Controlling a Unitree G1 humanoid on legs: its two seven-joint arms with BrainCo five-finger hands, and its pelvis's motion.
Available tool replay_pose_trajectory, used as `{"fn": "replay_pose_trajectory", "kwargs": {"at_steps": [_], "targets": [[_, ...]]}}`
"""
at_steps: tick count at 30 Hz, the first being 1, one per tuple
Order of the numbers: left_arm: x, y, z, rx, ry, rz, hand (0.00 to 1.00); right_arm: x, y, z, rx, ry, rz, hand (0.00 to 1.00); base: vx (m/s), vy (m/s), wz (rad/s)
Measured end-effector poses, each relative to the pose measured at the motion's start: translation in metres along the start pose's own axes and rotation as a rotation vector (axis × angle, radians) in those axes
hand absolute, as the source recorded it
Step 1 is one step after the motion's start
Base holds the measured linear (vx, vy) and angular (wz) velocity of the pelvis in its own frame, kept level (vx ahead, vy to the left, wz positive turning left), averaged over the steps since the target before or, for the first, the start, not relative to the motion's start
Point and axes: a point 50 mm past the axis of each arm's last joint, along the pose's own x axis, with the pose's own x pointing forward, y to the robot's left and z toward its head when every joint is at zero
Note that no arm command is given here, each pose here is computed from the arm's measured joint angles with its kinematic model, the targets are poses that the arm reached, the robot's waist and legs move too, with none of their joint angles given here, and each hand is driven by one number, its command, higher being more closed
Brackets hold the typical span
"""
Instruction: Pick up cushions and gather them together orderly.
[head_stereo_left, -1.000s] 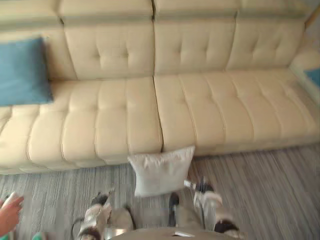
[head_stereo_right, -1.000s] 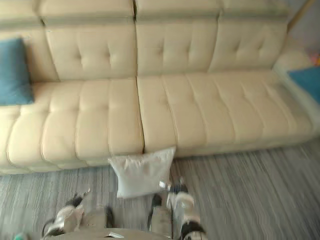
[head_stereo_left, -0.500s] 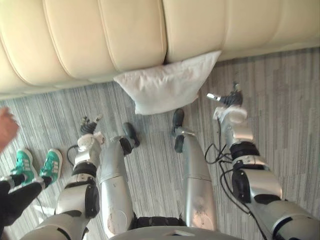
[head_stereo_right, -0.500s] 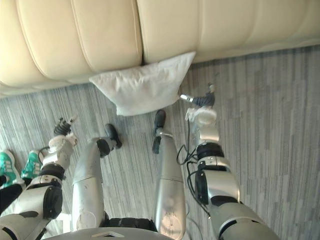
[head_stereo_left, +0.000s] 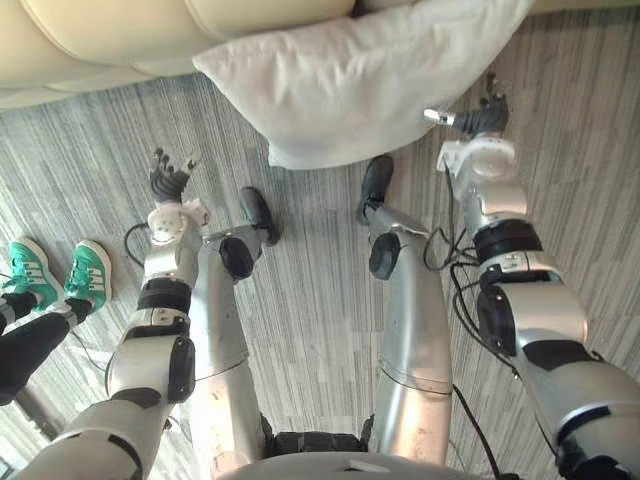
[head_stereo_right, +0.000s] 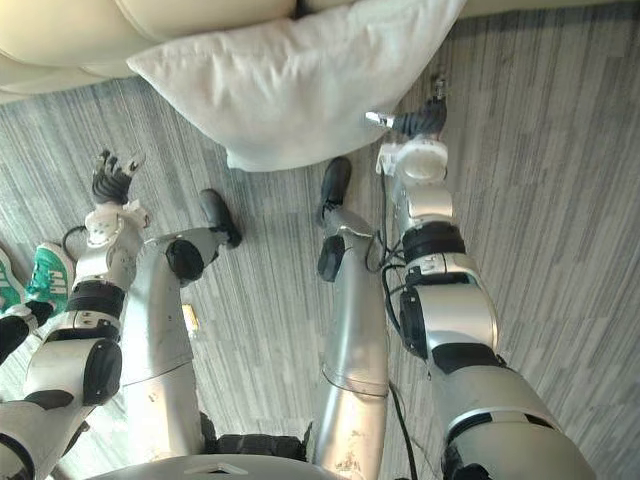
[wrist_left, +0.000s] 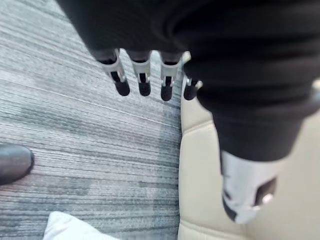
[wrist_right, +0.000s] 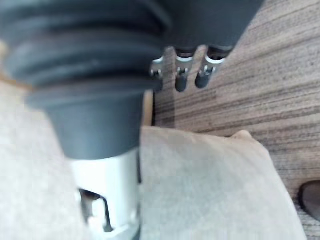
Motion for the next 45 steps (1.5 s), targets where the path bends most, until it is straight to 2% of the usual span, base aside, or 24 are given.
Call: {"fn": "replay_pose_trajectory", "kwargs": {"at_steps": [4,5,6,7,13,20,31,37,45], "targets": [[-0.001,-0.033,0.036,-0.009,-0.137,-0.074,0.00,-0.006,0.023,0.040,0.033,-0.153,0.046,0.00,-0.07,-0.008,-0.06],[-0.002,-0.038,0.040,-0.001,-0.154,-0.086,0.00,-0.007,0.025,0.042,0.032,-0.162,0.046,1.00,-0.09,-0.003,-0.01],[-0.004,-0.046,0.047,0.016,-0.189,-0.107,0.00,-0.009,0.028,0.047,0.037,-0.183,0.051,1.00,-0.08,0.001,-0.06],[-0.005,-0.053,0.052,0.031,-0.211,-0.122,1.00,-0.011,0.034,0.051,0.047,-0.197,0.063,1.00,-0.08,0.002,-0.07],[-0.015,-0.085,0.067,0.046,-0.283,-0.163,1.00,-0.026,0.056,0.072,0.134,-0.267,0.082,1.00,-0.07,-0.003,-0.06],[-0.032,-0.106,0.086,-0.053,-0.347,-0.151,1.00,-0.047,0.073,0.098,0.297,-0.333,0.059,1.00,-0.08,-0.024,-0.07],[-0.038,-0.099,0.091,-0.078,-0.381,-0.121,1.00,-0.067,0.065,0.113,0.439,-0.423,0.073,1.00,-0.09,-0.023,-0.08],[-0.043,-0.091,0.085,-0.086,-0.380,-0.116,1.00,-0.080,0.068,0.099,0.569,-0.392,0.093,1.00,-0.09,-0.047,0.00],[-0.058,-0.081,0.082,-0.126,-0.404,-0.124,1.00,-0.098,0.066,0.082,0.638,-0.371,0.122,1.00,-0.06,-0.068,-0.01]]}}
